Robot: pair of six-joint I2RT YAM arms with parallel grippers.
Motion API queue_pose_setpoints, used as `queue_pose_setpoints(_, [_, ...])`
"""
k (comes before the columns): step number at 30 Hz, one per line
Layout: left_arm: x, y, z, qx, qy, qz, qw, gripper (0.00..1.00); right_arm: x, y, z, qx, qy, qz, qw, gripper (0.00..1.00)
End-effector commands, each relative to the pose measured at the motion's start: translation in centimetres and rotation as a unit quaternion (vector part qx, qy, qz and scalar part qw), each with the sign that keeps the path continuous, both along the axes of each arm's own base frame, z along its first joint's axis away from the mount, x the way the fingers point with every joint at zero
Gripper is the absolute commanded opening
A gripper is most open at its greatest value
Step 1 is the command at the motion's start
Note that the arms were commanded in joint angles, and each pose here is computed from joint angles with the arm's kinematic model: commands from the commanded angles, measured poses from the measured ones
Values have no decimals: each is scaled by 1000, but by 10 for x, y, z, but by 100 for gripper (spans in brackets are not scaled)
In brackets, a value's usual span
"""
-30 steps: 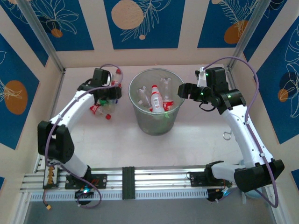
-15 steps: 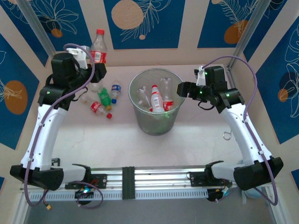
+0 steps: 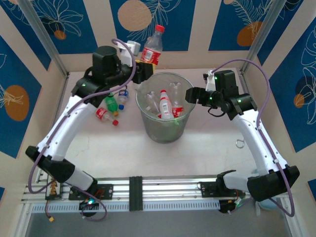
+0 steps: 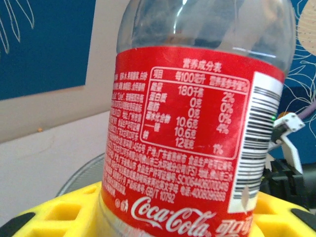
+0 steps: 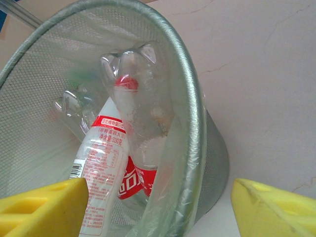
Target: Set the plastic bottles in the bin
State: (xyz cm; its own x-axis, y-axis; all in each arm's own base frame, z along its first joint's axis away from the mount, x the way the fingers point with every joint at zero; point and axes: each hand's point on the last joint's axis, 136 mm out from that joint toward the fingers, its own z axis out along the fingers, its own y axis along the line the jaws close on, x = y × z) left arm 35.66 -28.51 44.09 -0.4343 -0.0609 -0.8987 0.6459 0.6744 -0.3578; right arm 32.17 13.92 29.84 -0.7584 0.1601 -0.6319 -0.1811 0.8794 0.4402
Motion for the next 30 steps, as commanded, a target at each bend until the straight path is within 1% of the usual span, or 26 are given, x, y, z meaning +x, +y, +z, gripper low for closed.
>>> queue_pose_setpoints(1, [3, -18, -18, -10, 12, -7, 1000, 36, -2, 0, 7, -1, -8, 0, 1000, 77])
queue_pose_setpoints(3, [3, -24, -35, -3, 25, -14, 1000, 40, -2, 0, 6, -1, -7, 0, 1000, 77])
queue_pose_setpoints(11, [-2, -34, -101, 11, 101, -21, 995, 41, 2, 4, 2, 1, -3, 4, 1000, 77])
queue_pose_setpoints(14, [-5, -36, -116, 19, 117, -26, 993, 42, 4, 4, 0, -2, -2, 6, 1000, 77])
queue_pose_setpoints(18, [-8, -39, -126, 30, 124, -33, 991, 45, 6, 4, 0, -5, -5, 5, 1000, 77])
queue_pose_setpoints(21, [-13, -47, -129, 31, 116, -66, 991, 53, 7, 4, 1, -6, -8, 5, 1000, 77])
queue_pose_setpoints(24, [-14, -48, -133, 40, 115, -72, 990, 65, 7, 3, 0, -7, -6, 5, 1000, 77])
queue_pose_setpoints(26, [-14, -47, -130, 45, 109, -74, 990, 76, 6, 2, 0, -8, -7, 4, 1000, 76])
queue_pose_setpoints(30, [-11, -48, -117, 49, 92, -74, 992, 93, 6, 0, -1, -8, -6, 2, 1000, 76])
